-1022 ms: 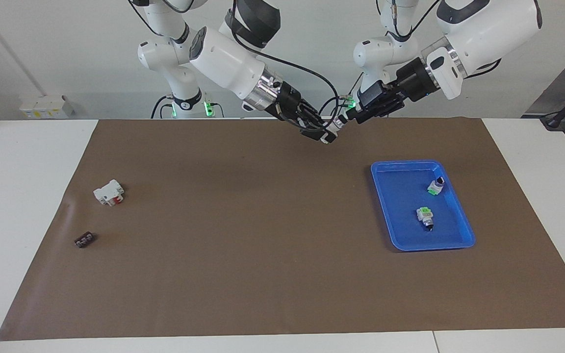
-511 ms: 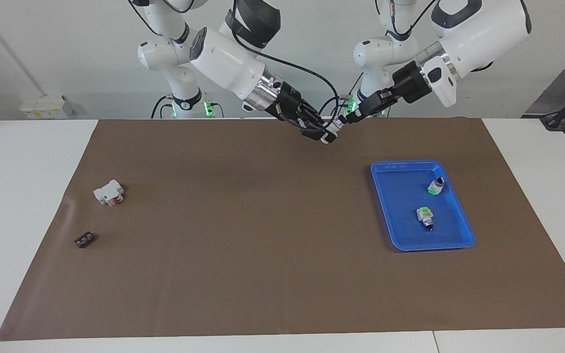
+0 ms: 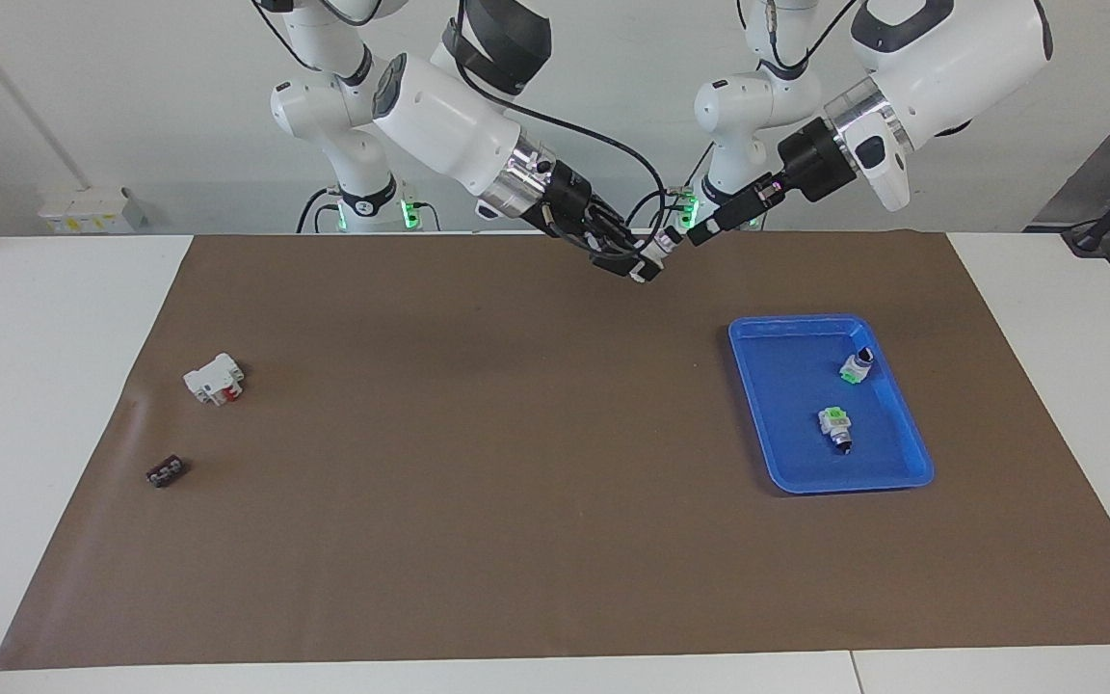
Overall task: Turn and place switch with both arms
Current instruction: 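Reach the left gripper toward the switch held by the right gripper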
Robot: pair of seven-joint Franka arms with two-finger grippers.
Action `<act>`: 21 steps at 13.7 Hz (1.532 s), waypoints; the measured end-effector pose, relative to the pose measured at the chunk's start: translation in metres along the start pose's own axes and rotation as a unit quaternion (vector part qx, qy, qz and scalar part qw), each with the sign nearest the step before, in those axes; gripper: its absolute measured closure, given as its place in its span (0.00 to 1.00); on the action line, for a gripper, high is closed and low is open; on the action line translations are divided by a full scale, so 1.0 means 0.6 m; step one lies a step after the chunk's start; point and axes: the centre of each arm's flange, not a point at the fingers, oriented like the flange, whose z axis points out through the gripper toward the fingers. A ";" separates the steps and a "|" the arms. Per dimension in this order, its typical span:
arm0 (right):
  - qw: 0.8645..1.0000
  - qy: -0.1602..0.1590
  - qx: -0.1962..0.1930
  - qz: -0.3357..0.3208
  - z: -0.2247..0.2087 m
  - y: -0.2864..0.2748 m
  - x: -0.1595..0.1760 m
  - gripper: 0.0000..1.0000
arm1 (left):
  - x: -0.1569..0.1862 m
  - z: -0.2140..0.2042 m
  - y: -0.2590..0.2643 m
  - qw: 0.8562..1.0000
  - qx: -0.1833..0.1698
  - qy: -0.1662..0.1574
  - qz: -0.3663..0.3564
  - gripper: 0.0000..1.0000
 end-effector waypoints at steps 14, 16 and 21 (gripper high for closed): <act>1.000 0.002 0.000 0.000 0.000 -0.001 0.003 0.59 | -0.016 0.033 0.013 1.000 -0.019 0.014 -0.009 0.68; 1.000 0.003 0.002 0.000 -0.002 -0.002 0.004 0.59 | -0.015 0.034 0.011 1.000 -0.018 0.014 -0.009 0.73; 1.000 0.004 0.004 0.001 -0.005 -0.004 0.006 0.59 | -0.016 0.035 0.009 1.000 -0.018 0.015 -0.009 0.90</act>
